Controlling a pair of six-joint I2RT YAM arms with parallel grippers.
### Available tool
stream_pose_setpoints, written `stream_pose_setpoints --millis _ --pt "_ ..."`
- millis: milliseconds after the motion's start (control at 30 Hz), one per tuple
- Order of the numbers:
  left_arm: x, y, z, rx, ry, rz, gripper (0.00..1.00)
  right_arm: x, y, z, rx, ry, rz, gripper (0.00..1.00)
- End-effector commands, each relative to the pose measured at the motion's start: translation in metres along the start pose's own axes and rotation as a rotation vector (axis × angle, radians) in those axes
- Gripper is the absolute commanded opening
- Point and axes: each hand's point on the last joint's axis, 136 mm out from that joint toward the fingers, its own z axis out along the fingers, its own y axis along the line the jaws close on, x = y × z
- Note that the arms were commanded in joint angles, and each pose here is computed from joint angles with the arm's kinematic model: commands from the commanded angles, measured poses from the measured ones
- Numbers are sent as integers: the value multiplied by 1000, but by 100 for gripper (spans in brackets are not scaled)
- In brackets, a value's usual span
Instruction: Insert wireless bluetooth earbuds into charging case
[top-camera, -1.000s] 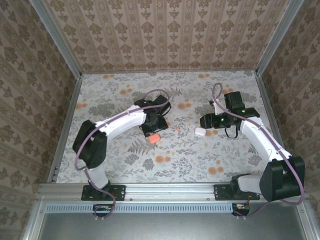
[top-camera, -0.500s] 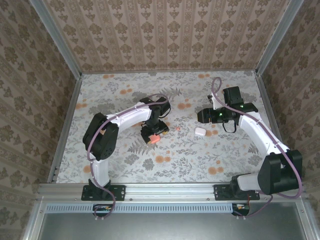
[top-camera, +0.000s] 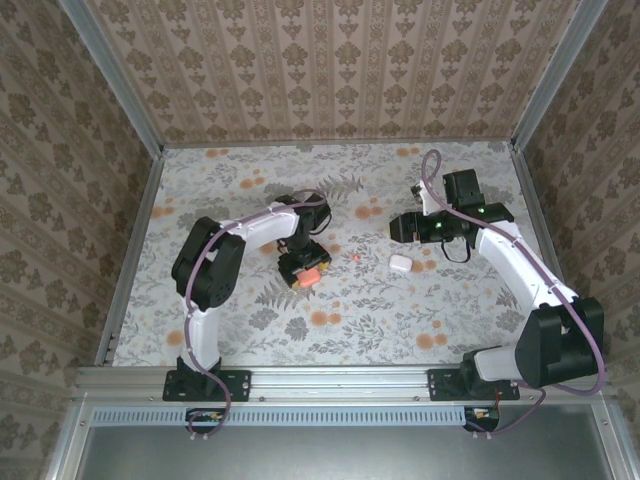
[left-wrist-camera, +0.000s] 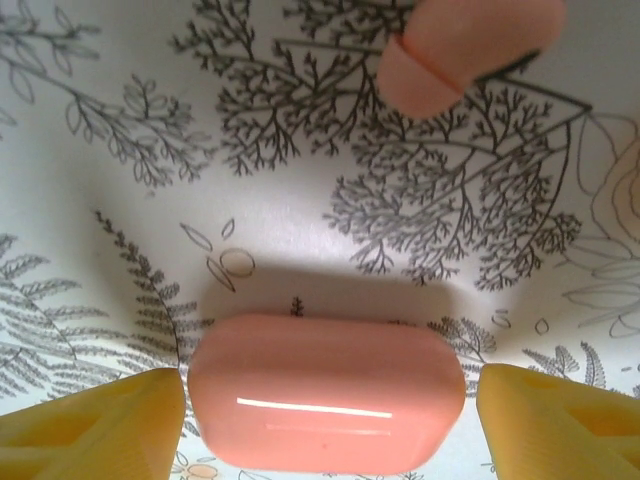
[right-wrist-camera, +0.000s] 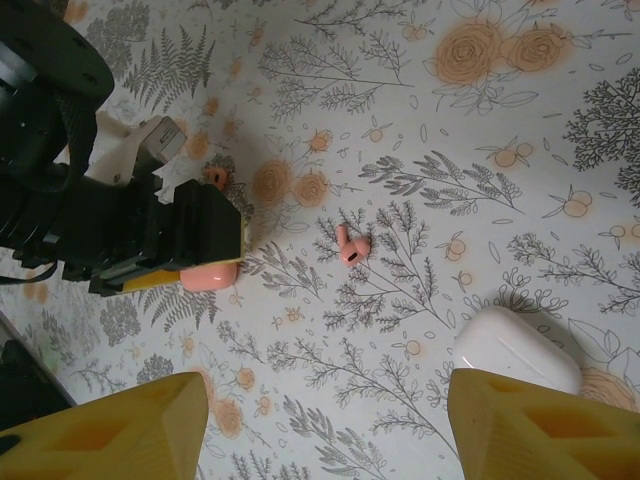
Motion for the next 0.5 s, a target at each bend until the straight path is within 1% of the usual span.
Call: stream_pose_setpoints --millis 0,133,167,333,467 --pt "2 1 9 -12 42 42 77 -11 10 -8 -14 -31 -12 66" --pt "4 1 17 -26 68 49 76 -14 11 -13 -6 -46 -23 67" --pt "4 2 18 -27 69 50 74 -14 12 -14 -5 -51 -26 67" --pt "7 10 17 -60 80 70 59 -9 11 -15 0 -46 -13 67" --pt "13 15 4 -54 68 106 50 -4 11 -22 17 -54 -7 67"
